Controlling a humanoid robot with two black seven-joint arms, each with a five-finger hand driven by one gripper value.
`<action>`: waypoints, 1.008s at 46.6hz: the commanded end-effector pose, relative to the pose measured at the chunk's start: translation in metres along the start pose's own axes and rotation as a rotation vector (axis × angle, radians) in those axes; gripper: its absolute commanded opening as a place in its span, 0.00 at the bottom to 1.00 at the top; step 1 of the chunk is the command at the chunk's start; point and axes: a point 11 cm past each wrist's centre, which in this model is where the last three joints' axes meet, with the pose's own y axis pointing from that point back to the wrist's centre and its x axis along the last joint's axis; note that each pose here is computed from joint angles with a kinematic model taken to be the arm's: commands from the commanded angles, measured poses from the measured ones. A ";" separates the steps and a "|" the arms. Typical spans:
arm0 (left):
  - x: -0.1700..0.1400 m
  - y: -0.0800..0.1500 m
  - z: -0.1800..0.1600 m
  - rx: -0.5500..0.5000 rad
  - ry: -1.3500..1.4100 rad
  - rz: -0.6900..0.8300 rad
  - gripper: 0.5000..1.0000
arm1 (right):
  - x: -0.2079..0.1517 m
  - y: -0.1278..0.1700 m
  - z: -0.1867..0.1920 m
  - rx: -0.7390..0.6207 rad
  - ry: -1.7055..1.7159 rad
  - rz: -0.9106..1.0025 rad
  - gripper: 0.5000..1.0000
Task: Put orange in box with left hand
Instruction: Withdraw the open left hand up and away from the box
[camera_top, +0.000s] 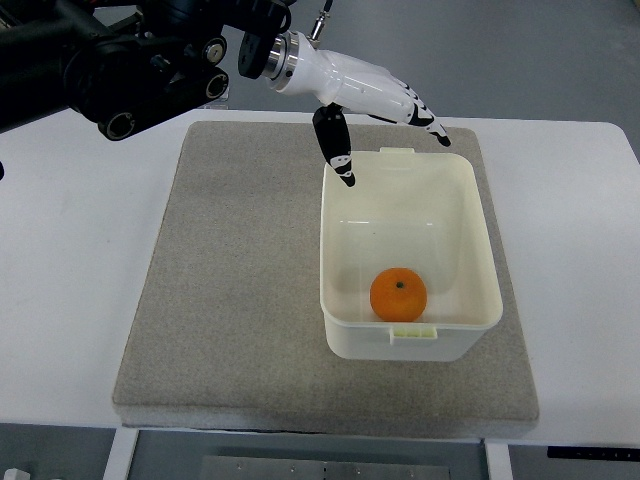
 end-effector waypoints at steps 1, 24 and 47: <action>0.004 0.010 -0.019 0.063 0.011 0.024 0.97 | 0.000 0.000 -0.001 0.001 0.000 0.002 0.86; -0.003 0.074 -0.110 0.360 0.088 0.252 0.97 | 0.000 0.000 0.000 0.000 0.000 0.000 0.86; -0.090 0.102 -0.156 0.505 0.400 0.517 0.98 | 0.000 0.000 -0.001 0.001 0.000 0.000 0.86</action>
